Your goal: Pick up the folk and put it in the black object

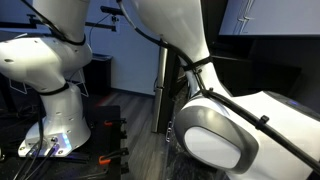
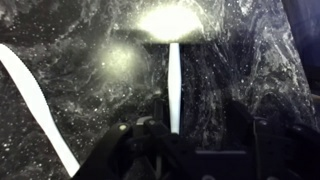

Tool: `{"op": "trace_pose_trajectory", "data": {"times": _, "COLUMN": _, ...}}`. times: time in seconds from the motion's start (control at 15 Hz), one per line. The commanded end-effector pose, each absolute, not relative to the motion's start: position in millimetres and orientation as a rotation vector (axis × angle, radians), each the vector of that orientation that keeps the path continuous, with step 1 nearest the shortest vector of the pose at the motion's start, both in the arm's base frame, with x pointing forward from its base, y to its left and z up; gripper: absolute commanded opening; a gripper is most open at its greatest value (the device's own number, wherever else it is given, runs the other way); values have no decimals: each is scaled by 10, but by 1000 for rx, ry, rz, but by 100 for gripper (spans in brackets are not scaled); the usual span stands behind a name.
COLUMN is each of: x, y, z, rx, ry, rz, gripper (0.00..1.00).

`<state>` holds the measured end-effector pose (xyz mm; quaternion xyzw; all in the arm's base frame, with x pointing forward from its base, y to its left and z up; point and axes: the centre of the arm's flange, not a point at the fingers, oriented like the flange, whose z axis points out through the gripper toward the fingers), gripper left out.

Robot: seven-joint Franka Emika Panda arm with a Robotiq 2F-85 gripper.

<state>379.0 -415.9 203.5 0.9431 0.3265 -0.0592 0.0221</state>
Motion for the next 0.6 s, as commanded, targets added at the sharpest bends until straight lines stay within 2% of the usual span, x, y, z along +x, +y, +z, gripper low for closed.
{"op": "trace_pose_trajectory", "data": {"times": 0.0, "x": 3881, "y": -4247, "z": 1994, "rx": 2940, "ry": 989, "rz": -213, "gripper": 42}}
{"op": "trace_pose_trajectory", "data": {"times": 0.13, "x": 3898, "y": -4233, "z": 2043, "rx": 2919, "ry": 982, "rz": -213, "gripper": 29}}
{"op": "trace_pose_trajectory", "data": {"times": 0.33, "x": 3900, "y": -4177, "z": 2105, "rx": 2901, "ry": 978, "rz": -205, "gripper": 4}}
{"op": "trace_pose_trajectory", "data": {"times": 0.4, "x": 3904, "y": -4152, "z": 2118, "rx": 2899, "ry": 962, "rz": -204, "gripper": 1}}
{"op": "trace_pose_trajectory", "data": {"times": 0.53, "x": 3901, "y": -4091, "z": 2158, "rx": 2925, "ry": 872, "rz": -210, "gripper": 1}}
